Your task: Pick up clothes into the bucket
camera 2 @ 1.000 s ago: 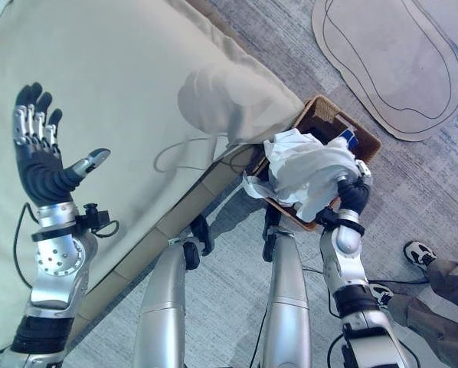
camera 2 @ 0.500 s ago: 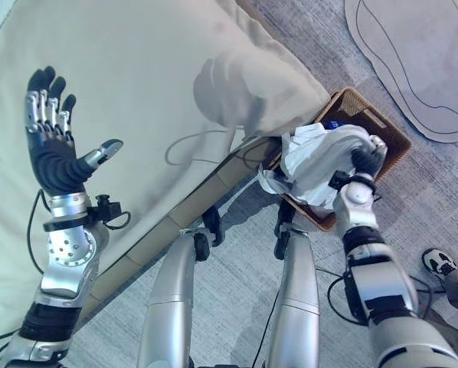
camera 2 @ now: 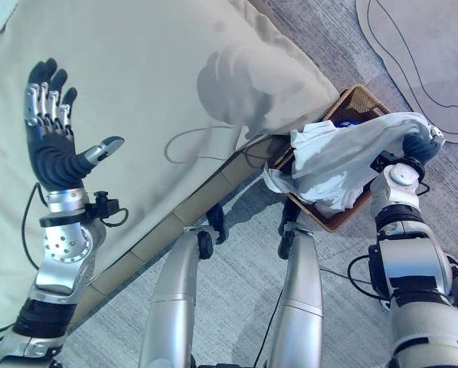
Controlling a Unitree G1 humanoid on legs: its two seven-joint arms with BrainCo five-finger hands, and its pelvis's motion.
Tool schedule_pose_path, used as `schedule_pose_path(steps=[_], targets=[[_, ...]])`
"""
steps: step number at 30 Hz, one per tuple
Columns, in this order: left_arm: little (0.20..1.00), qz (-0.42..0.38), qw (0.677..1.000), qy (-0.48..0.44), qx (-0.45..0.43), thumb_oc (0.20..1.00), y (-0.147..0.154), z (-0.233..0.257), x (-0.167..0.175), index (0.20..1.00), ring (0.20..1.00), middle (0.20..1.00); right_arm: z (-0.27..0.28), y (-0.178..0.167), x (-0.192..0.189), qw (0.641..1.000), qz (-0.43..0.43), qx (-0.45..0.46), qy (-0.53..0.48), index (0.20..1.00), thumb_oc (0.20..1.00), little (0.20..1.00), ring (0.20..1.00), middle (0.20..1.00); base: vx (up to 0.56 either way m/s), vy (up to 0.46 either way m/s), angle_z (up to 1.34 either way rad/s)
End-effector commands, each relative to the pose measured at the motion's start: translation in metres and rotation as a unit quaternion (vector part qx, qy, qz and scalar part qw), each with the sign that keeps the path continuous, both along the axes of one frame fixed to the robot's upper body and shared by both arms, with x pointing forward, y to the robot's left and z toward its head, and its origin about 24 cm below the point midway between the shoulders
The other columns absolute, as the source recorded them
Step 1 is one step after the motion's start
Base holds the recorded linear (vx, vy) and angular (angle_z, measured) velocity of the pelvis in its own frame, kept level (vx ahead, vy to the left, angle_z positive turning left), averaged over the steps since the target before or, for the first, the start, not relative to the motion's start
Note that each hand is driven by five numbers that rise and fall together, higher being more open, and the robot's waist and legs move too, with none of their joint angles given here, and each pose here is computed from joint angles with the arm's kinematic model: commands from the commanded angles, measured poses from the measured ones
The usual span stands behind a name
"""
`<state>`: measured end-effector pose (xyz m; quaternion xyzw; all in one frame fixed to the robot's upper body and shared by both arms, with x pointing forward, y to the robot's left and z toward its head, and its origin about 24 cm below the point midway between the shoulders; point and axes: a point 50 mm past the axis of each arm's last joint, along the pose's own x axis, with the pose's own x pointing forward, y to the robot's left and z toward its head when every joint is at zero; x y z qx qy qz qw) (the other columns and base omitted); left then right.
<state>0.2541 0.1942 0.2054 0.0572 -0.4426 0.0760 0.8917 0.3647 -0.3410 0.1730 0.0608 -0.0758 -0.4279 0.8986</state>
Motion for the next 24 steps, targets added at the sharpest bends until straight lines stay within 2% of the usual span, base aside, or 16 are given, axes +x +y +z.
schedule_pose_path(steps=[1, 11, 17, 24], targets=[[1.000, -0.026, 0.998, -0.054, -0.013, 1.000, -0.003, 0.013, -0.020, 1.000, 1.000, 1.000, 0.006, -0.009, -0.005, 0.999, 0.002, -0.039, -0.003, 1.000, 1.000, 1.000, 1.000, 1.000, 0.00, 0.000, 0.00], [1.000, -0.024, 0.998, -0.055, -0.020, 1.000, -0.002, 0.014, -0.021, 1.000, 1.000, 1.000, -0.004, -0.006, -0.004, 0.996, 0.005, -0.071, 0.053, 1.000, 1.000, 1.000, 1.000, 1.000, 0.00, 0.000, 0.00], [1.000, -0.020, 0.998, -0.052, -0.023, 1.000, -0.001, 0.014, -0.019, 1.000, 1.000, 1.000, -0.025, -0.006, -0.006, 0.992, 0.002, -0.057, 0.111, 1.000, 1.000, 1.000, 1.000, 1.000, 0.00, 0.000, 0.00], [1.000, -0.010, 0.998, -0.061, -0.032, 1.000, 0.002, 0.017, -0.019, 1.000, 1.000, 1.000, -0.038, 0.005, -0.005, 0.993, 0.008, -0.045, 0.106, 1.000, 1.000, 1.000, 1.000, 1.000, 0.00, 0.000, 0.00]])
